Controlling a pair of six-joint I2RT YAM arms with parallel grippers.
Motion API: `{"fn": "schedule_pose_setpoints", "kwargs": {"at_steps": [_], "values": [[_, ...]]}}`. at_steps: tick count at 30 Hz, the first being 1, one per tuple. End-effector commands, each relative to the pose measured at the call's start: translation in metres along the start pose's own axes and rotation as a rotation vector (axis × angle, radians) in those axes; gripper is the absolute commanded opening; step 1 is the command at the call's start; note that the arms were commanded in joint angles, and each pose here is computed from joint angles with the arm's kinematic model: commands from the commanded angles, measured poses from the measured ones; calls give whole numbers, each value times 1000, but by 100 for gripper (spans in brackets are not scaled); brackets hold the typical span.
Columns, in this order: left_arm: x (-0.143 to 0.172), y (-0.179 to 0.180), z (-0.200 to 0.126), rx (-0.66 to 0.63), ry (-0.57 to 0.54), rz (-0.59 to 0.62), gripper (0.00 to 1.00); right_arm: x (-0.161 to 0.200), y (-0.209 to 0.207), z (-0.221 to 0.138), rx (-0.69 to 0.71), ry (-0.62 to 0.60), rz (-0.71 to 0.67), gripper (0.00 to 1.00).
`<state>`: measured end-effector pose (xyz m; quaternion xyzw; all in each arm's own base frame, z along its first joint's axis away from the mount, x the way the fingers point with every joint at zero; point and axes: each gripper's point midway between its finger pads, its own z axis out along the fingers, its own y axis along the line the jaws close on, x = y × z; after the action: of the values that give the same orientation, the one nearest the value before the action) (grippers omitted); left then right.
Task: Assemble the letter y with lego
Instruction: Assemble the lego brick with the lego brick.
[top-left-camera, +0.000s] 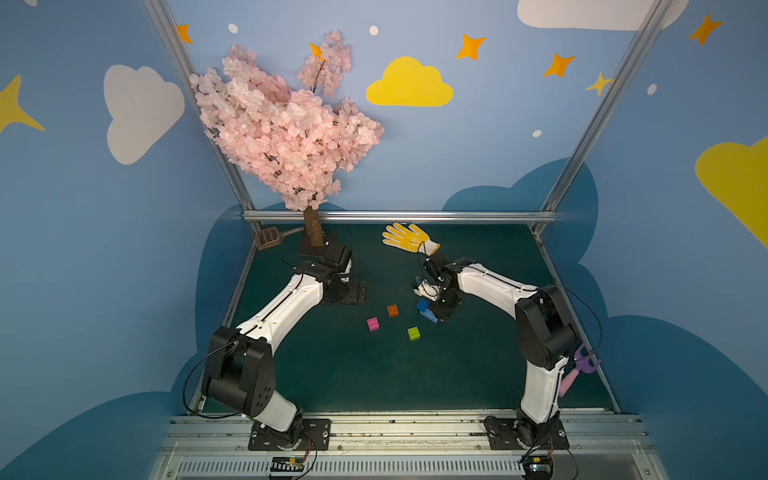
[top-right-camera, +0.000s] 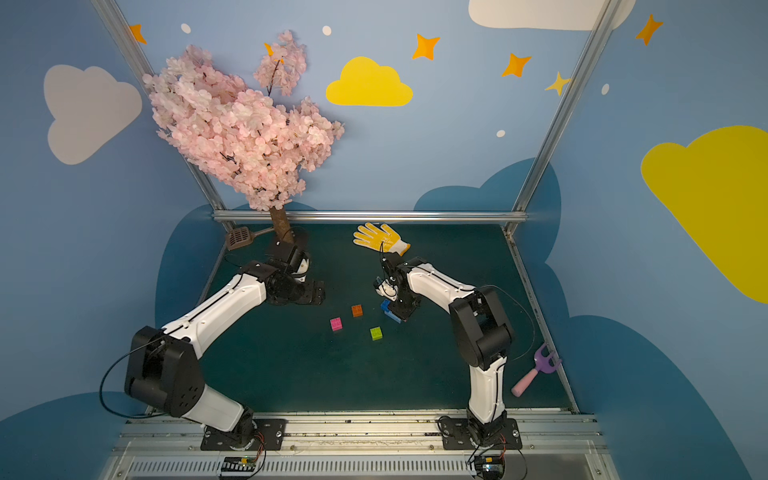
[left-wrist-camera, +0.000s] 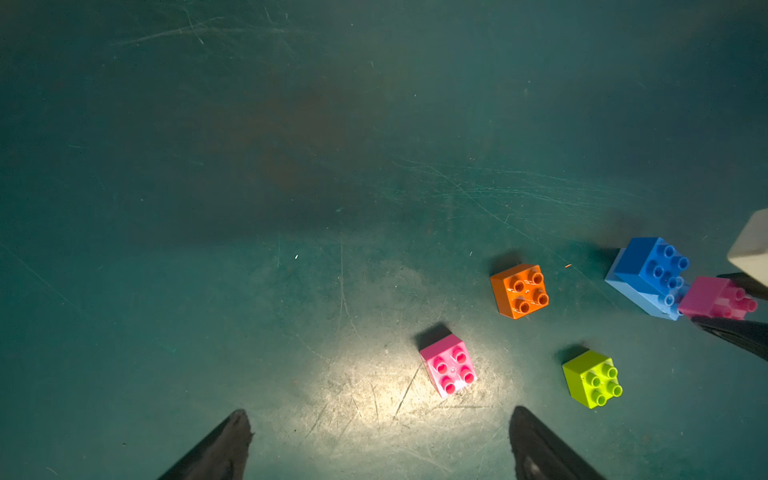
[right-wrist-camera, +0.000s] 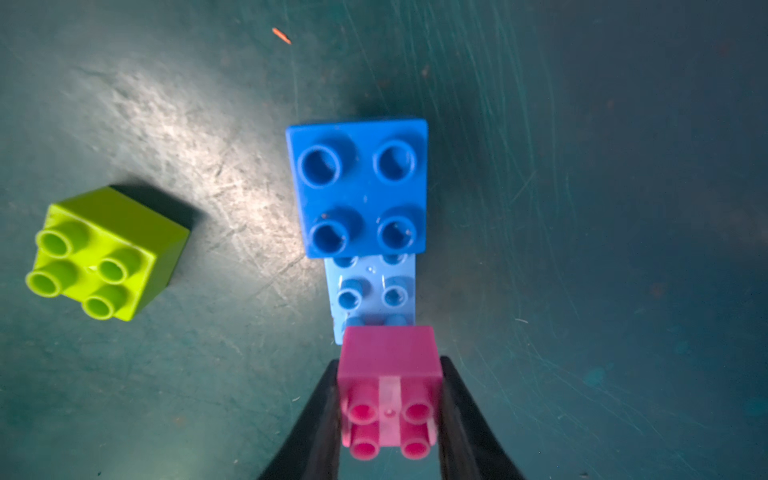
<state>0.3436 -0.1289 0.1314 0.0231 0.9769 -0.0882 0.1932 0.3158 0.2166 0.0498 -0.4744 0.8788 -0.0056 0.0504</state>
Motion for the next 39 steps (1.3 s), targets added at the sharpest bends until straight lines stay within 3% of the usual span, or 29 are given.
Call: {"fn": "schedule_pose_setpoints", "kwargs": {"at_steps": [1, 15, 29, 39], "values": [[2, 1, 0, 6, 7, -11, 96, 2, 6, 6, -17, 32, -20, 16], [1, 2, 0, 7, 8, -18, 96, 2, 9, 14, -28, 55, -18, 15], [1, 3, -1, 4, 5, -18, 96, 1, 17, 22, -85, 68, 103, 13], [0, 3, -2, 4, 2, -18, 96, 5, 16, 32, -78, 117, 113, 10]]}}
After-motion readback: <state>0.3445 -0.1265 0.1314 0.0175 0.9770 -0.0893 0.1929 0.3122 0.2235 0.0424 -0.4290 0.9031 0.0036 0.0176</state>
